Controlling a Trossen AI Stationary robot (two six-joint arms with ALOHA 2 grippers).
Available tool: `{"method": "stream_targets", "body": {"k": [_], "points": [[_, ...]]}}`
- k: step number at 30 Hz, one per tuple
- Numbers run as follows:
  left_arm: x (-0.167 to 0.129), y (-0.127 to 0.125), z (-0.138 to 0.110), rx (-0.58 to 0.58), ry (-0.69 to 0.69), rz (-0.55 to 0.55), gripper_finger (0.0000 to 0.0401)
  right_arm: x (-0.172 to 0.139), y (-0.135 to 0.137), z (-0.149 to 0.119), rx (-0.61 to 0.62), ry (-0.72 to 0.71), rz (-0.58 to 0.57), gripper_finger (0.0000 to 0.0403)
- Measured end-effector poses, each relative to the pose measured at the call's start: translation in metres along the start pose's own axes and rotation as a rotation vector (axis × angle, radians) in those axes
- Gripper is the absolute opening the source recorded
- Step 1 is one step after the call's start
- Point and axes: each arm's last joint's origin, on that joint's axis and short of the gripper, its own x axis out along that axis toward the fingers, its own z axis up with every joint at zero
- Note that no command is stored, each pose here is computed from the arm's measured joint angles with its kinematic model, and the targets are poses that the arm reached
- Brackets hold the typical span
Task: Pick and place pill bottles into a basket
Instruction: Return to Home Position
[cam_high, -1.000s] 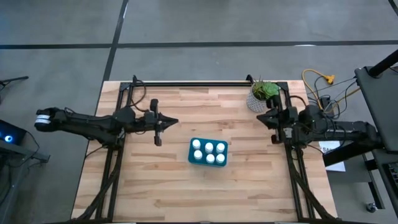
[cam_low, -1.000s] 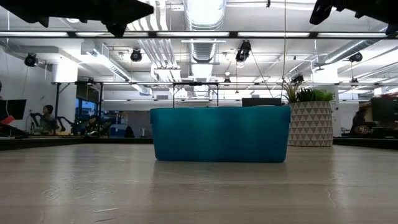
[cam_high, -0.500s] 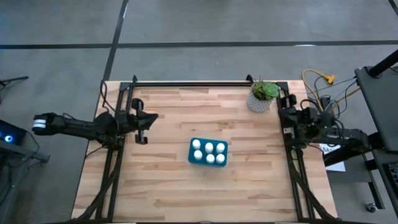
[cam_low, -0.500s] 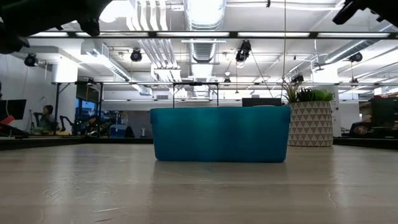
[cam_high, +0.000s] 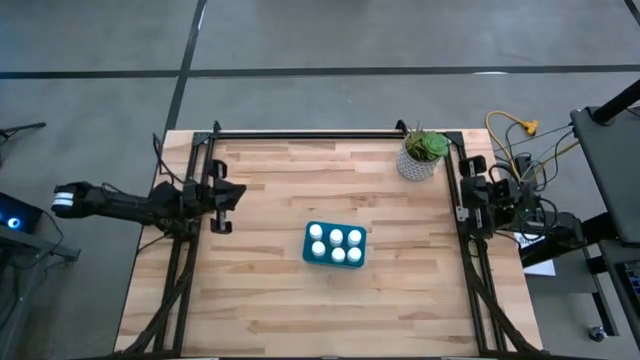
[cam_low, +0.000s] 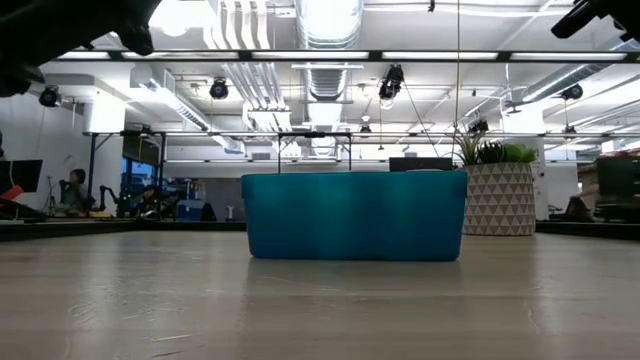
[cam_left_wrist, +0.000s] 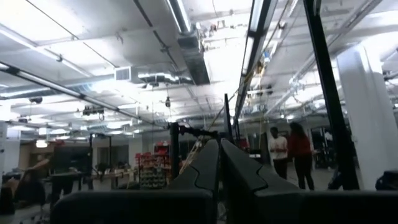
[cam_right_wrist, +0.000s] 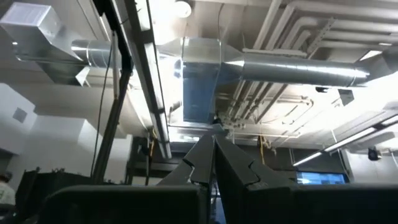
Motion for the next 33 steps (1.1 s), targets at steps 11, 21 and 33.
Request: {"method": "stream_targets", "body": {"k": [11, 21, 33], "points": [[-0.028, 0.003, 0.0, -0.005, -0.058, 0.006, 0.0, 0.0, 0.0, 0.0, -0.005, 0.001, 0.0, 0.0008], [-0.042, 0.005, 0.006, 0.005, -0.026, -0.001, 0.0, 0.0, 0.0, -0.002, -0.003, 0.016, 0.0, 0.0008], [-0.054, 0.005, 0.011, -0.013, -0.099, -0.029, 0.0, 0.0, 0.0, -0.003, -0.013, 0.033, -0.002, 0.0008]]}}
